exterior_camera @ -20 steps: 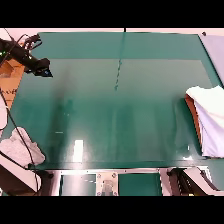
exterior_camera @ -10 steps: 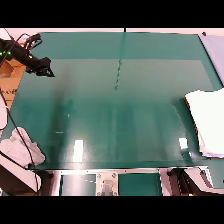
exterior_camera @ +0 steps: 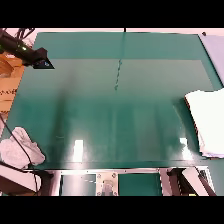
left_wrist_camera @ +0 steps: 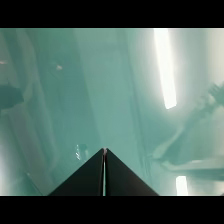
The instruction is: Fold the shirts.
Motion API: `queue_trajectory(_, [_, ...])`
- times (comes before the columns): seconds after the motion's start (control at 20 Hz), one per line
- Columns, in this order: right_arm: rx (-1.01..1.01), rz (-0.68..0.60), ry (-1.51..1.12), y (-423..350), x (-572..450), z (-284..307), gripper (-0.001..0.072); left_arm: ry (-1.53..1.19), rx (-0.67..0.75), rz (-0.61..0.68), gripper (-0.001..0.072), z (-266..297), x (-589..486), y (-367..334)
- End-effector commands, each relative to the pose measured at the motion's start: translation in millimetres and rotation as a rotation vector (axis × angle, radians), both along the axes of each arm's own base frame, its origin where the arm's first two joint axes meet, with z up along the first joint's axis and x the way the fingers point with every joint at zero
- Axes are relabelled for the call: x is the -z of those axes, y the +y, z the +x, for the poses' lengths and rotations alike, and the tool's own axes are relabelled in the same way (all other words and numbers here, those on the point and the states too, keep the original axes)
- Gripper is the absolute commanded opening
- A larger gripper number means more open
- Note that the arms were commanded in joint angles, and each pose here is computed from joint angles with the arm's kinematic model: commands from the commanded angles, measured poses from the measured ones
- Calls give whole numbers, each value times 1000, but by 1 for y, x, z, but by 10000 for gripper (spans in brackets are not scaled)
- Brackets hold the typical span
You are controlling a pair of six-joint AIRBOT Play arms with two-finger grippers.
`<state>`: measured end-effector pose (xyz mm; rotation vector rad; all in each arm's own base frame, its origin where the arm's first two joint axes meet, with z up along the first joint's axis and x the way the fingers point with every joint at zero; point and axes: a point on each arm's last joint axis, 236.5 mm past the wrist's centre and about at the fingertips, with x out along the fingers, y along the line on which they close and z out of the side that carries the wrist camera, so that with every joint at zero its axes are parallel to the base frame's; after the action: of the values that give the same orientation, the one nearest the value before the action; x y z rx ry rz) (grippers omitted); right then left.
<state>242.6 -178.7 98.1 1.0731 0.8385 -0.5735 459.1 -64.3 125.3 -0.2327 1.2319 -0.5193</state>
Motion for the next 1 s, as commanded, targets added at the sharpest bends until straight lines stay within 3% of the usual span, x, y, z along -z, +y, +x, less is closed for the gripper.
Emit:
queue_trajectory(0.0, [-365, -87, -15, 83, -1, 57, 12, 6, 27, -3, 22, -41, -13, -19])
queue_trajectory(0.15, [-679, -172, 7, 167, 16, 80, 12, 54, 28, -2, 22, -91, 12, -39])
queue_trajectory(0.3, [-929, -170, 47, 247, 43, 81, 12, 89, 29, 30, 22, -137, 47, -49])
queue_trajectory(0.55, [-1082, -152, 85, 315, 78, 84, 13, 104, 40, 109, 23, -163, 78, -45])
queue_trajectory(0.95, [-1104, -151, 91, 322, 81, 81, 13, 126, 13, 113, 23, -165, 80, -43])
